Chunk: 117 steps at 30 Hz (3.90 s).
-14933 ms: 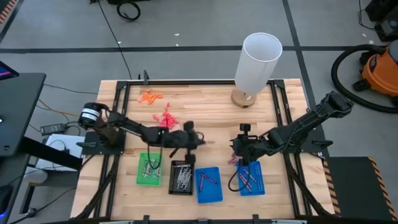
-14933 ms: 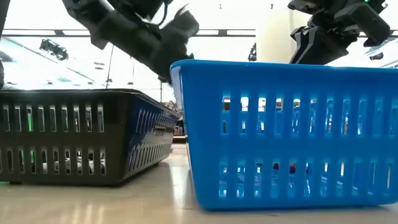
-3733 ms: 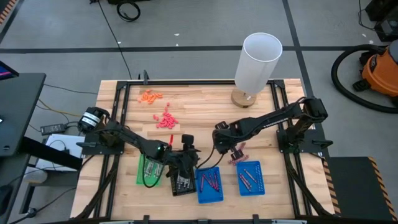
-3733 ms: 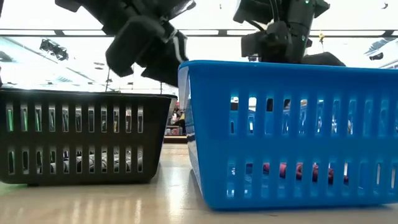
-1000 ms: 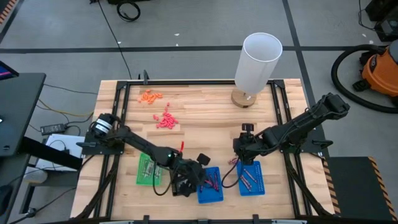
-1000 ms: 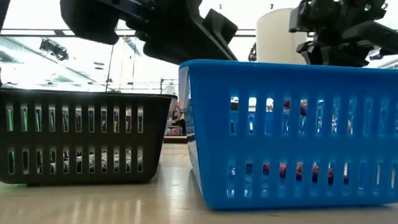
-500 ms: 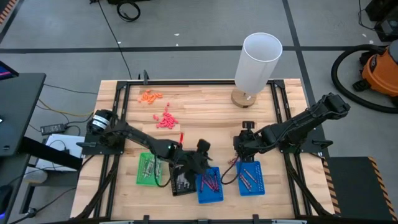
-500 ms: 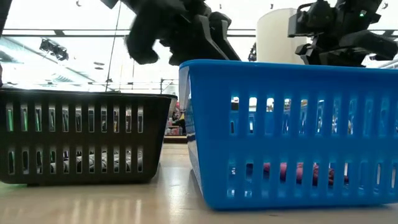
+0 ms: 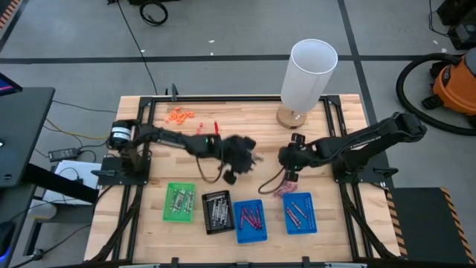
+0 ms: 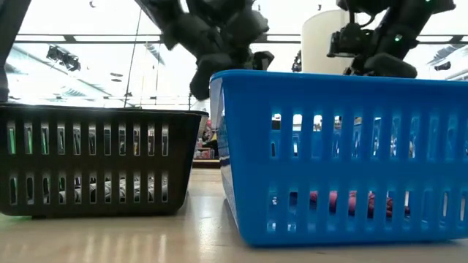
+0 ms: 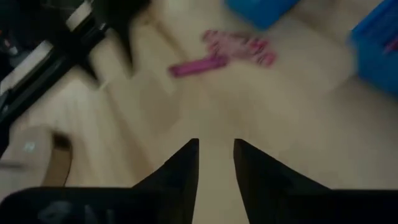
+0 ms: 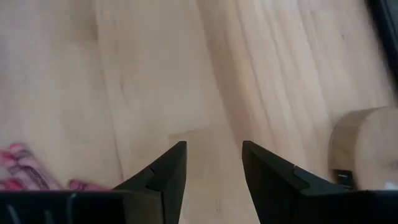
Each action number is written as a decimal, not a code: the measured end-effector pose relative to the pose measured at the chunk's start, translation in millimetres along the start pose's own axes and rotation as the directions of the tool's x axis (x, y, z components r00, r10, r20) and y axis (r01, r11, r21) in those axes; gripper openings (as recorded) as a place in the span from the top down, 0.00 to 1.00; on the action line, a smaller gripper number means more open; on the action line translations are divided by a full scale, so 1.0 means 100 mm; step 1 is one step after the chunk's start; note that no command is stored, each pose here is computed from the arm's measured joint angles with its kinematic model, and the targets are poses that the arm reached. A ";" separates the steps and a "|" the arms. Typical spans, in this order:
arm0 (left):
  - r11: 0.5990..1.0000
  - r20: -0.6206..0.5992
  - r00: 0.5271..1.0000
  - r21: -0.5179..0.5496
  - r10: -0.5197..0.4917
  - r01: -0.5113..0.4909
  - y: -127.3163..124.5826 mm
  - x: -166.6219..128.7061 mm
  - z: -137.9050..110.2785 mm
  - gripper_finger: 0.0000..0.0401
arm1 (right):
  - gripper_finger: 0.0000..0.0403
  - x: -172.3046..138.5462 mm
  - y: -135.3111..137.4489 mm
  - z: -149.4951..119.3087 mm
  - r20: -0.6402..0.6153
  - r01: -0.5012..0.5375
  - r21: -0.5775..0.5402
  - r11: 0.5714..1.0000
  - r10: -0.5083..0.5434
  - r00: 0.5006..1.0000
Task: Sort crayons
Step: Put the red crayon into the left blue bin
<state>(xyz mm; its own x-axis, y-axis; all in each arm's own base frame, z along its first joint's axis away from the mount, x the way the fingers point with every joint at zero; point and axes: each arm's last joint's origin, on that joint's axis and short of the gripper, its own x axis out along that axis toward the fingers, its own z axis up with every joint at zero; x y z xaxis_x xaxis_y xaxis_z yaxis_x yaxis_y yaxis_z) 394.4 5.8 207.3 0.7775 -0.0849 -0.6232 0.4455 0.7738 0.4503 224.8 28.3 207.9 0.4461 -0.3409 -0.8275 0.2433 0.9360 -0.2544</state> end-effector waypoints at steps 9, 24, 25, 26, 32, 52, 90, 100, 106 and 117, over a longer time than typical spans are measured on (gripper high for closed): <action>0.994 0.025 0.999 -0.100 0.035 -0.032 0.50 -0.11 -0.43 0.75 | 0.59 0.21 -0.15 -0.17 -0.032 -0.148 0.115 0.982 0.152 0.988; 0.989 0.084 0.995 -0.140 0.059 -0.047 0.66 -0.17 -0.69 0.75 | 0.60 0.09 -0.28 -0.18 -0.237 -0.145 0.240 0.960 0.202 0.950; 0.989 0.097 0.993 -0.141 0.063 -0.049 0.62 -0.16 -0.75 0.76 | 0.60 0.11 -0.28 -0.19 -0.251 -0.148 0.243 0.959 0.209 0.945; 0.988 0.099 0.992 -0.142 0.072 -0.058 0.57 -0.16 -0.80 0.77 | 0.60 0.11 -0.27 -0.19 -0.257 -0.155 0.244 0.957 0.217 0.942; 0.973 0.209 0.951 -0.050 0.230 -0.224 0.42 -0.60 -0.85 0.86 | 0.60 0.14 -0.17 -0.11 -0.284 -0.194 0.194 0.962 0.244 0.927; 0.907 0.424 0.807 -0.098 0.410 -0.409 0.24 -0.94 -1.08 0.91 | 0.60 0.54 0.17 -0.04 -0.482 -0.207 -0.066 0.976 0.150 0.863; 0.911 0.421 0.811 -0.119 0.407 -0.396 0.23 -0.94 -1.09 0.91 | 0.60 0.60 0.03 0.25 -0.297 -0.164 -0.149 0.975 0.114 0.948; 0.916 0.410 0.821 -0.126 0.398 -0.382 0.23 -0.93 -1.10 0.91 | 0.60 0.65 0.06 0.15 -0.312 -0.298 -0.111 0.948 0.251 0.916; 0.916 0.407 0.823 -0.125 0.397 -0.380 0.22 -0.92 -1.10 0.91 | 0.62 0.56 0.21 0.06 -0.378 -0.331 -0.188 0.925 0.243 0.893; 0.918 0.403 0.826 -0.126 0.395 -0.377 0.22 -0.92 -1.11 0.91 | 0.63 0.58 0.25 -0.06 -0.406 -0.332 -0.260 0.907 0.209 0.890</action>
<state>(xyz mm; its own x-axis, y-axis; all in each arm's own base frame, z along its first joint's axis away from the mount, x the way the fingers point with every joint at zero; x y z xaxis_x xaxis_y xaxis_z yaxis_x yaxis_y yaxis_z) 283.4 100.2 203.9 0.9967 -0.0181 -0.0788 0.0598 0.8210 0.5678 251.7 32.2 150.7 0.0980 -0.0717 -0.9926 -0.1510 0.9848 -0.0860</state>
